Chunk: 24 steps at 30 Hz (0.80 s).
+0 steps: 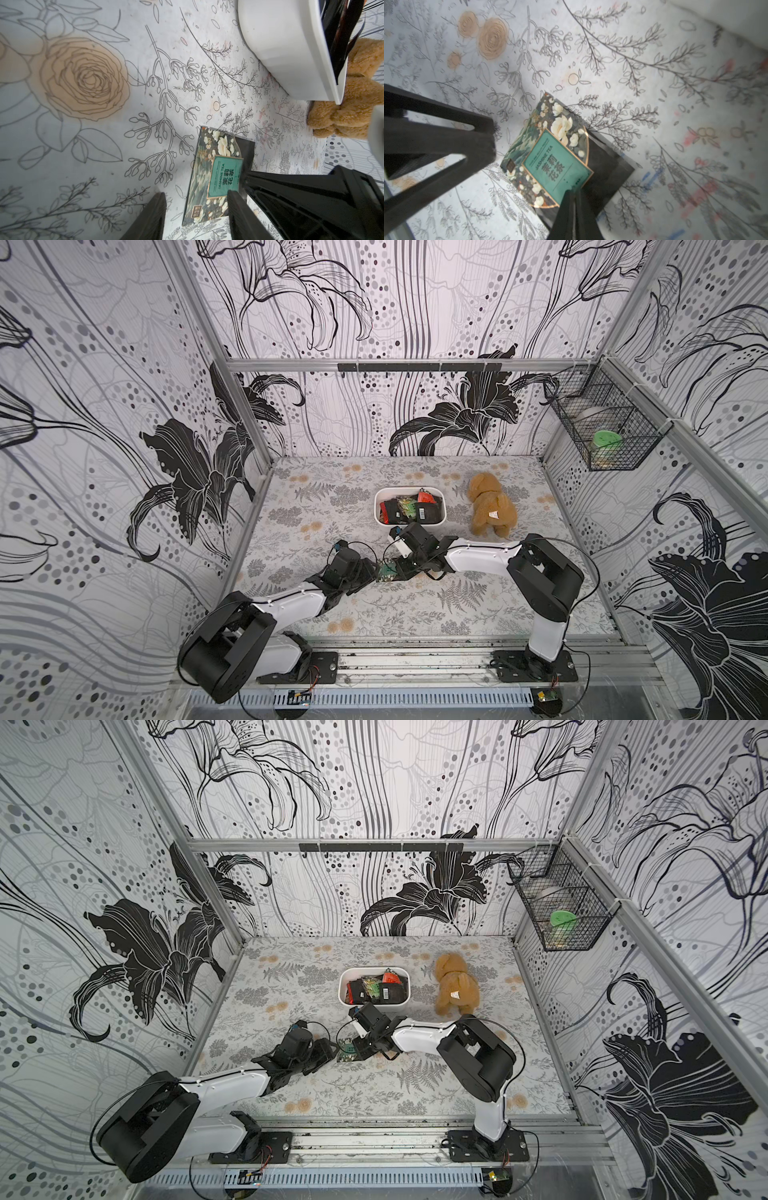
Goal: Put the tea bags into the storage box
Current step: Pick up the tea bag from the center of the board.
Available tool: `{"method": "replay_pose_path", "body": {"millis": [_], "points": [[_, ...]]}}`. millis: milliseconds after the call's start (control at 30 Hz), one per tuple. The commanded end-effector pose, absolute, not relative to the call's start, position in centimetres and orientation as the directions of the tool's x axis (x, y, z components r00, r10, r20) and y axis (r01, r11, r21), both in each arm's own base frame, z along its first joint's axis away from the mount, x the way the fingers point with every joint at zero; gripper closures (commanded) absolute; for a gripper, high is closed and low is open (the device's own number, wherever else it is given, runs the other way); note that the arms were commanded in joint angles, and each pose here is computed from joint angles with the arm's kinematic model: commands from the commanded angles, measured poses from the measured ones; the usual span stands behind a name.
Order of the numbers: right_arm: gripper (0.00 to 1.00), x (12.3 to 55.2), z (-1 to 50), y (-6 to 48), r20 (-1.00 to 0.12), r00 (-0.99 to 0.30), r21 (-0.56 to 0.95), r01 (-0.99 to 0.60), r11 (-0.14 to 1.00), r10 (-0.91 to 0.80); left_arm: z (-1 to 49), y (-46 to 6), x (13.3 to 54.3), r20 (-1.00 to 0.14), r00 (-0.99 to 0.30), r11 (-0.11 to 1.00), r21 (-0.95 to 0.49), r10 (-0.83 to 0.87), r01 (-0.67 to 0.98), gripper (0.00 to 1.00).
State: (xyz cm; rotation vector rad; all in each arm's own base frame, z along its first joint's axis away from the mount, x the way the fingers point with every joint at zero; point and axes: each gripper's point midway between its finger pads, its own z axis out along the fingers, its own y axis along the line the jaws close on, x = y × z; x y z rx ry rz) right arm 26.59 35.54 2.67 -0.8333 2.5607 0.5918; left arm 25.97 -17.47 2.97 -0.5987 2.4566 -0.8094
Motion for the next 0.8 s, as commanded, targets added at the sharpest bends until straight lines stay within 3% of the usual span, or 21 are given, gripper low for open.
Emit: {"method": "replay_pose_path", "body": {"millis": [0, 167, 367, 600, 767], "points": [[0.94, 26.2, 1.1, 34.7, -0.426, -0.769, 0.243, -0.605, 0.759, -0.477, 2.4, -17.9, 25.7, -0.304, -0.814, 0.752, -0.618, -0.496, -0.227, 0.48], [1.00, 25.6, -0.4, 33.8, -0.393, -0.783, 0.229, -0.591, 0.773, -0.482, 1.5, -18.7, 25.4, -0.284, -0.835, 0.757, -0.616, -0.472, -0.219, 0.48], [1.00, 25.3, -0.6, 33.4, -0.394, -0.785, 0.228, -0.588, 0.776, -0.478, 1.1, -19.9, 25.6, -0.277, -0.847, 0.758, -0.619, -0.455, -0.205, 0.49], [1.00, 25.3, -1.3, 33.2, -0.390, -0.786, 0.222, -0.587, 0.779, -0.480, 0.6, -21.7, 25.9, -0.252, -0.859, 0.738, -0.647, -0.445, -0.193, 0.57], [1.00, 25.2, -1.3, 33.1, -0.396, -0.785, 0.227, -0.586, 0.778, -0.475, 1.1, -22.4, 26.0, -0.250, -0.860, 0.722, -0.668, -0.445, -0.180, 0.69]]}}
